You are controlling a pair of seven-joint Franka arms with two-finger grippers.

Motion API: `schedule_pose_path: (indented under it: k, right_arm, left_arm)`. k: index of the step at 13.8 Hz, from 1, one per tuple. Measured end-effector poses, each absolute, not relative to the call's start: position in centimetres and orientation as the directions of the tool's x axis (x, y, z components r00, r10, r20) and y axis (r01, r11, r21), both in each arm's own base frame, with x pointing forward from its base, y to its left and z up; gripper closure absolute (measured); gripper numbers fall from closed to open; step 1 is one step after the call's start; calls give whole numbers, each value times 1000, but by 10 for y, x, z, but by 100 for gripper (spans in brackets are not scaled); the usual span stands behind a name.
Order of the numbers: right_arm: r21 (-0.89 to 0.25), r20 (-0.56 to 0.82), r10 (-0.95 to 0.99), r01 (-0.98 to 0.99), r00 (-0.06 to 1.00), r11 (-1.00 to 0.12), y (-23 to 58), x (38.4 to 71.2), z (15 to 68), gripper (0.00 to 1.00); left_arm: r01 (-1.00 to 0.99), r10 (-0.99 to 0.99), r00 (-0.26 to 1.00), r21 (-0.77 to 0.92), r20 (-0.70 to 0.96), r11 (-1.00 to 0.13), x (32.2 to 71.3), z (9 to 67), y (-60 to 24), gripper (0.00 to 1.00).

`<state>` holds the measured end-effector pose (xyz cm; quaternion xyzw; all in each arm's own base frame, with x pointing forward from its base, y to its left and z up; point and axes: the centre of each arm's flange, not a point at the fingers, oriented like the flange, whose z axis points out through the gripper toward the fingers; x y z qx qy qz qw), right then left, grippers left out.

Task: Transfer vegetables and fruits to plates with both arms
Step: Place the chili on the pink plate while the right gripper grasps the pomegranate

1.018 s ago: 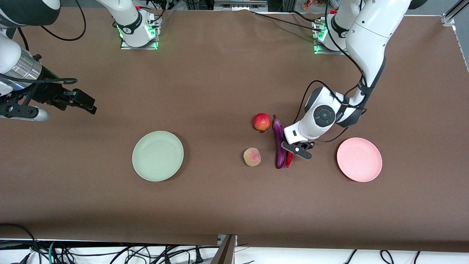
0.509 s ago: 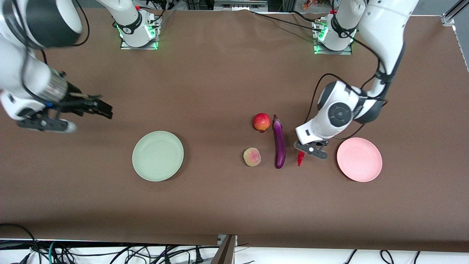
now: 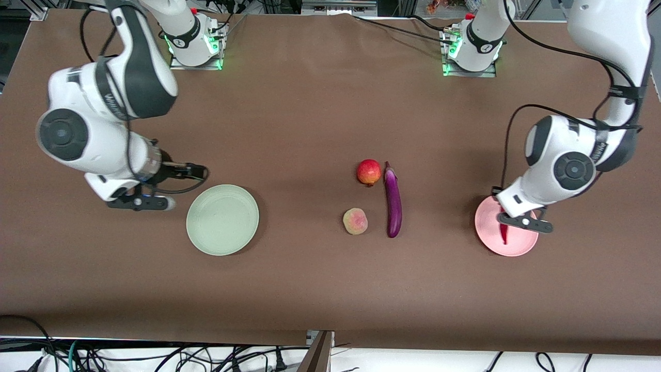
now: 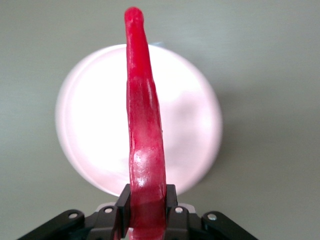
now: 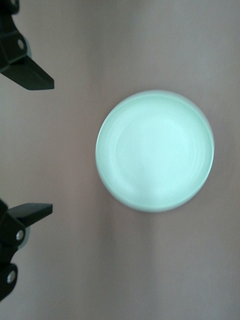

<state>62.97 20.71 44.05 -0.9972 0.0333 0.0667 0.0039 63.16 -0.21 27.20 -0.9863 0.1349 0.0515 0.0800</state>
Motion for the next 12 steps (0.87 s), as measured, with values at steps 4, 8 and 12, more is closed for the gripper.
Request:
schedule_pose_path:
  k: [4, 8, 12]
  right_arm:
    - [-41, -59, -109, -111, 992, -993, 359, 602, 393, 0]
    - [-134, -33, -185, -187, 982, -973, 486, 562, 355, 0]
    - [-160, -22, -171, -173, 985, -972, 562, 514, 296, 0]
  left_arm:
    - [-331, -324, 943, -129, -71, -935, 642, 213, 36, 70]
    - [-349, -343, 937, -118, -66, -930, 647, 196, 41, 65]
    - [-348, -344, 937, -123, -54, -929, 651, 202, 42, 26]
